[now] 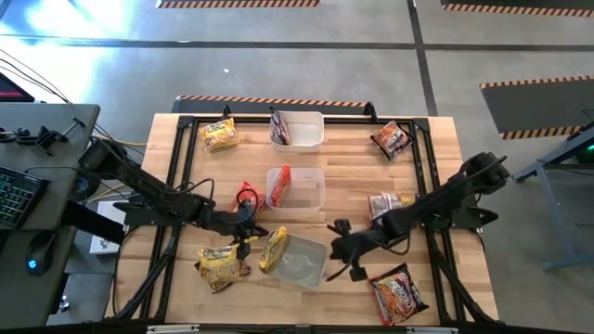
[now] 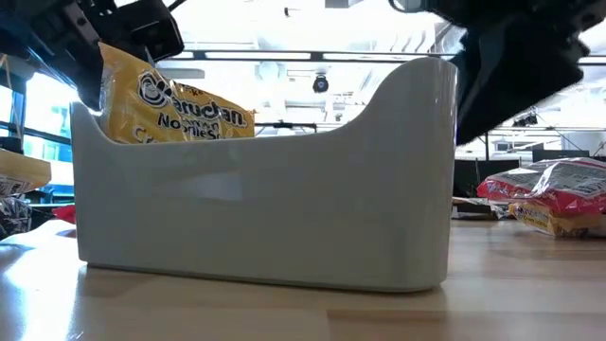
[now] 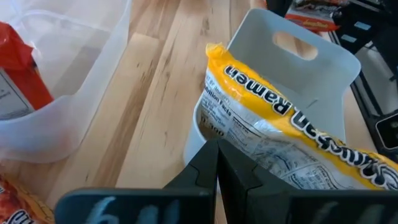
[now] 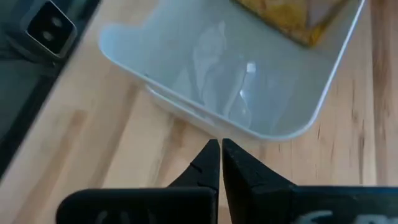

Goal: Sort Maruchan noodles
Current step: Put the yellow noodle pack into the gray bin

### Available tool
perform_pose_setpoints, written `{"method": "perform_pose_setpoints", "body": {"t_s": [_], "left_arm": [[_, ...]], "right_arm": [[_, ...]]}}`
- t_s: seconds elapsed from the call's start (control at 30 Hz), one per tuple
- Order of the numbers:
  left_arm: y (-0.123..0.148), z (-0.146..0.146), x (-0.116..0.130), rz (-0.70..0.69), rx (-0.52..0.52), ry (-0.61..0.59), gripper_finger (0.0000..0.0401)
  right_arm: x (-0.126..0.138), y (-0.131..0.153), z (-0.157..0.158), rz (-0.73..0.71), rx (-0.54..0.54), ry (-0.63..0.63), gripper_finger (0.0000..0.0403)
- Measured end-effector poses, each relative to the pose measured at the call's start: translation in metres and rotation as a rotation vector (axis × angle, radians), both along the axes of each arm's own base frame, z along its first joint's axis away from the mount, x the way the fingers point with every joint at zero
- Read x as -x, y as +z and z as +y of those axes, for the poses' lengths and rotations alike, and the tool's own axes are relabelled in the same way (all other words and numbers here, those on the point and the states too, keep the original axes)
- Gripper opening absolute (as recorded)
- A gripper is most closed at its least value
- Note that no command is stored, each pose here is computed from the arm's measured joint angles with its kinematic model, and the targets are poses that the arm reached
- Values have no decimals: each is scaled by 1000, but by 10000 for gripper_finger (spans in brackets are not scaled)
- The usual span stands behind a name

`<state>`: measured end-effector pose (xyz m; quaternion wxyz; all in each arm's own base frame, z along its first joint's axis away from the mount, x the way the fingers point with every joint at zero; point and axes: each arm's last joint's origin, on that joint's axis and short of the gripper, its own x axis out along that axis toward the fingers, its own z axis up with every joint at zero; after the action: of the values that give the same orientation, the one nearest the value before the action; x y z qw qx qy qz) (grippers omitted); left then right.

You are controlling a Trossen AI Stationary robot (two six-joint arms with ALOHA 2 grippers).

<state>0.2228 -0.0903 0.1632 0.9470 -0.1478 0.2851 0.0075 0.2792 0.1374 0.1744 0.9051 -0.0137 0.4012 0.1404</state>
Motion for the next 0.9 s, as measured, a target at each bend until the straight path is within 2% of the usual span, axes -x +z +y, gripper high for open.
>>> {"method": "perform_pose_setpoints", "body": {"t_s": [0.17,0.47,0.67,0.77,0.9], "left_arm": [[-1,-1,0,5,9,1,0],[-1,-7,2,6,27,-15,0],[0,-14,6,-10,40,10,0],[1,-18,7,-25,49,1,0],[10,-20,10,-68,67,-5,0]], "right_arm": [[-4,-2,-7,-16,44,-53,0],[-7,0,-18,-26,97,-63,0],[4,17,-27,-15,107,-77,0],[18,31,-34,14,109,-152,0],[44,41,-42,129,98,-395,0]]}}
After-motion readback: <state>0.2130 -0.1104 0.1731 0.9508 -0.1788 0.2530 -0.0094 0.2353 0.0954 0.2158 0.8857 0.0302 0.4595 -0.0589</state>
